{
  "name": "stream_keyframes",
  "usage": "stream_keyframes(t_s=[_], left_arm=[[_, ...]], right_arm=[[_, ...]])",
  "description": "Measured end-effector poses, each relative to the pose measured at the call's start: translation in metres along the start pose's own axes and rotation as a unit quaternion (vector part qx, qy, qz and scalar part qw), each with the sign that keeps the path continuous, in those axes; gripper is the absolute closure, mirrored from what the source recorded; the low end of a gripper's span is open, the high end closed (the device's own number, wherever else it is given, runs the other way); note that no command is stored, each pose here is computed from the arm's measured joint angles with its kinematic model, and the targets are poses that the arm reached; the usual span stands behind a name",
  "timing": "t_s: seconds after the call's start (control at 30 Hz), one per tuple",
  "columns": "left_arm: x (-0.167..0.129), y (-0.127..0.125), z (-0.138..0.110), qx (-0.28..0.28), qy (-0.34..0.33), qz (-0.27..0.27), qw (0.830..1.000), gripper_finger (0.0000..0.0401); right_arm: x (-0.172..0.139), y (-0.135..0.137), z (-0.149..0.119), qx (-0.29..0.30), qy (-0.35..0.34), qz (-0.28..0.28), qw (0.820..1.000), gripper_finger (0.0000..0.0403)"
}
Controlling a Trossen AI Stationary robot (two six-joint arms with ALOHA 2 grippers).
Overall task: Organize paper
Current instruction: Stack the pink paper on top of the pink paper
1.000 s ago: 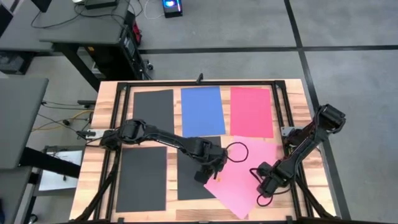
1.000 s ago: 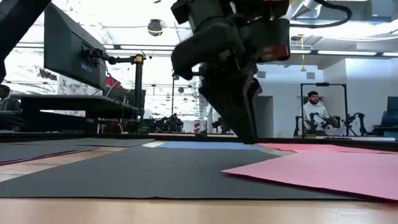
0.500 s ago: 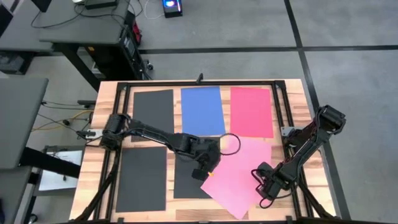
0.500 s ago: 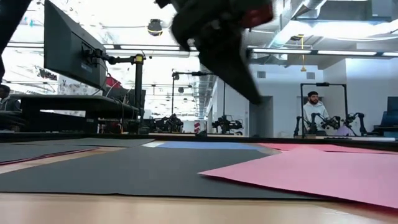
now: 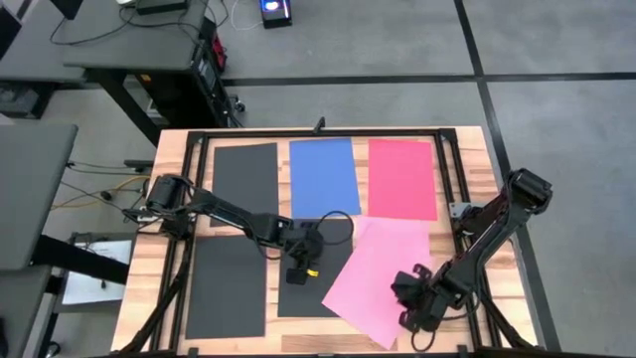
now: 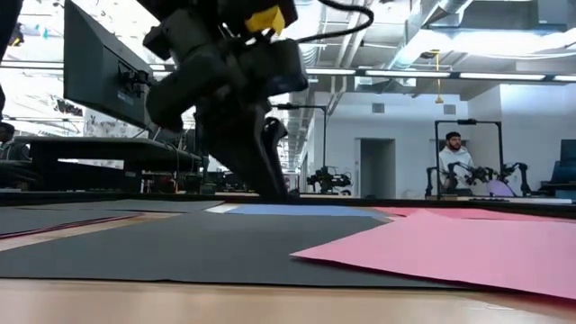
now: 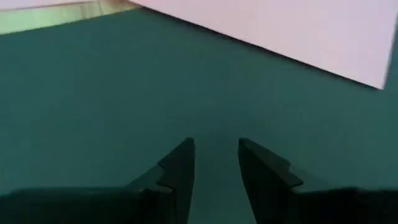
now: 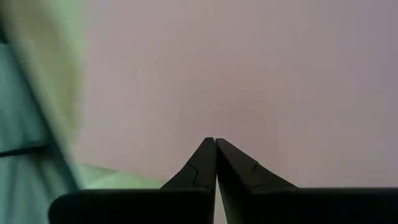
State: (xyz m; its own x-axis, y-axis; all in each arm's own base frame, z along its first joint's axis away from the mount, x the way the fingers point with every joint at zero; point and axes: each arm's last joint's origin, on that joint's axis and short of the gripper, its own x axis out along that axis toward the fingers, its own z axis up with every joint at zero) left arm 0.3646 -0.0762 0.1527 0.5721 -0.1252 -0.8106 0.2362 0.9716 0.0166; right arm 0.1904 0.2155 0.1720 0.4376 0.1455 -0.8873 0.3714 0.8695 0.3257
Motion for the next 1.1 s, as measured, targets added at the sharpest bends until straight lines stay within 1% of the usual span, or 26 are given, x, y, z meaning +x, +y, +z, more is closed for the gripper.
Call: stream_keyframes(t_s=[0.1,0.17,0.3,0.37,0.57,0.67,0.77,0.87,1.0,1.1], left_arm=[[0.000,0.000,0.002,0.000,-0.012,0.001,1.000,0.0293],[0.000,0.000,0.003,-0.001,-0.017,0.002,1.000,0.0293],[0.000,0.000,0.003,-0.017,-0.013,0.004,1.000,0.0293],[0.000,0.000,0.002,-0.025,-0.011,0.004,1.000,0.0292],[0.000,0.000,0.002,-0.045,-0.010,0.004,0.999,0.0292],[0.000,-0.001,0.002,-0.049,-0.010,0.003,0.999,0.0292],[0.000,-0.002,0.002,-0.049,-0.010,0.002,0.999,0.0292],[0.000,-0.003,0.003,-0.051,-0.010,0.002,0.999,0.0292],[0.000,-0.003,0.003,-0.052,-0.011,0.002,0.999,0.0292],[0.000,-0.003,0.003,-0.053,-0.011,0.002,0.999,0.0292]], right_arm=[[0.006,0.005,0.003,-0.028,-0.009,0.019,0.999,0.0398],[0.012,0.008,0.003,-0.042,-0.013,0.031,0.999,0.0387],[0.033,0.019,0.003,-0.074,-0.024,0.067,0.995,0.0353],[0.045,0.025,0.003,-0.093,-0.021,0.075,0.993,0.0335],[0.061,0.048,0.006,-0.138,-0.007,0.061,0.989,0.0292],[0.062,0.059,0.004,-0.150,0.005,0.051,0.987,0.0282],[0.060,0.065,-0.004,-0.163,0.029,0.035,0.986,0.0280],[0.057,0.068,-0.013,-0.162,0.050,0.031,0.985,0.0280],[0.054,0.071,-0.022,-0.141,0.068,0.038,0.987,0.0280],[0.053,0.070,-0.027,-0.117,0.087,0.030,0.989,0.0280]])
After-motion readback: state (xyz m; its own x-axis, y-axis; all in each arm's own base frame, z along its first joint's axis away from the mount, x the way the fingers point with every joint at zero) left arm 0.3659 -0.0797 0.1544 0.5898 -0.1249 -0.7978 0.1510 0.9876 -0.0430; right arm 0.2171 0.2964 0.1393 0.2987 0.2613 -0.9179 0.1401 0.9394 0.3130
